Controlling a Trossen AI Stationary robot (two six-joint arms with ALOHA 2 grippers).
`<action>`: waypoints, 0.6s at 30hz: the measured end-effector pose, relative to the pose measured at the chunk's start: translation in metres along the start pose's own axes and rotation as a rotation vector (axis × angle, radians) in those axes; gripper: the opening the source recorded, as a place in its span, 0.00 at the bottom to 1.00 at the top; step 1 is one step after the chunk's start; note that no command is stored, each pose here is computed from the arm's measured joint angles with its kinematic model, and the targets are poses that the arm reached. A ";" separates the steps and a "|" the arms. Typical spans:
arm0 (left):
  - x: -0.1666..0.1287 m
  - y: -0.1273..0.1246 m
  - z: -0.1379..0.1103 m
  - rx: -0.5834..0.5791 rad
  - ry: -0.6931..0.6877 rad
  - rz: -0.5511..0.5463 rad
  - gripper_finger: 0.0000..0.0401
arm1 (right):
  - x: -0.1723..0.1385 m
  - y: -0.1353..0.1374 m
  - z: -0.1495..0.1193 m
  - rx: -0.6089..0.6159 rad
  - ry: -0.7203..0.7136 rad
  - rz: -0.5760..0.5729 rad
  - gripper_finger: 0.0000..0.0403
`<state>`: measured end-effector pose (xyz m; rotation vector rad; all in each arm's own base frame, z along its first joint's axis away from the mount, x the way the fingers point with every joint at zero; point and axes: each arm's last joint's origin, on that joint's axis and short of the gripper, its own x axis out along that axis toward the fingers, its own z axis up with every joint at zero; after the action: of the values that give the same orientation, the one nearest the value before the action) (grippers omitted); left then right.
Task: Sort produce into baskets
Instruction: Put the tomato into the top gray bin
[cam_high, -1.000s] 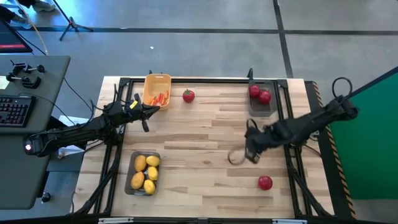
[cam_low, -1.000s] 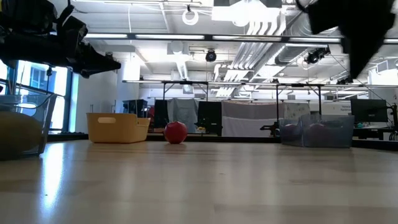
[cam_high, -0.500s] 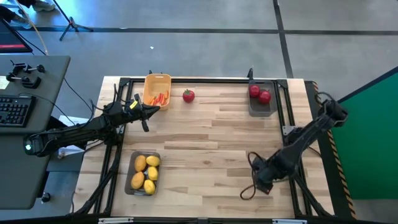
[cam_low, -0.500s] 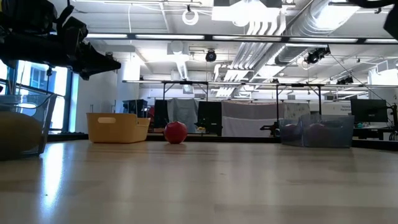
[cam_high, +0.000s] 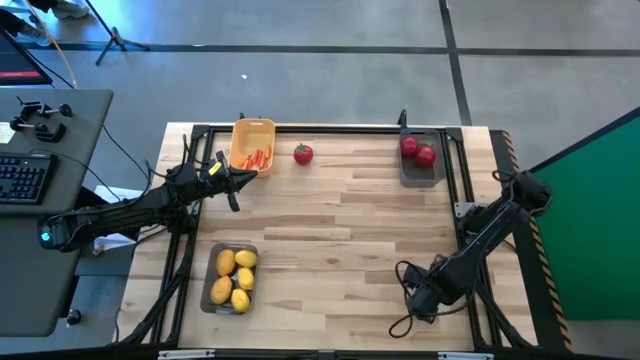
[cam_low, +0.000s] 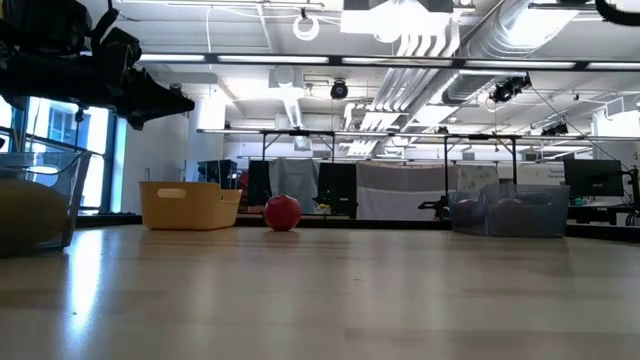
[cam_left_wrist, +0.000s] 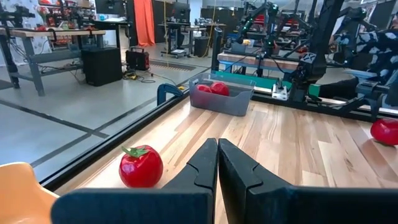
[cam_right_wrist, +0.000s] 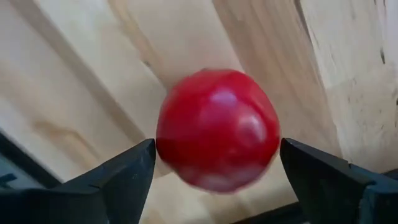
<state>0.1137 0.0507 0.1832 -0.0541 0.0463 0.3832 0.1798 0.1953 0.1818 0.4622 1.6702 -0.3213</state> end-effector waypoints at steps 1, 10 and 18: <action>0.000 0.000 0.000 0.000 0.000 0.000 0.00 | 0.003 0.001 0.001 0.001 0.002 -0.010 0.83; 0.000 0.000 0.000 0.000 0.002 0.001 0.00 | 0.015 0.006 0.004 -0.016 0.030 -0.028 0.82; 0.000 0.000 0.000 -0.011 0.003 0.006 0.00 | 0.013 0.005 0.009 -0.015 0.070 -0.005 0.70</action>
<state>0.1136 0.0509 0.1828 -0.0650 0.0473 0.3897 0.1881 0.1968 0.1679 0.4628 1.7415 -0.2992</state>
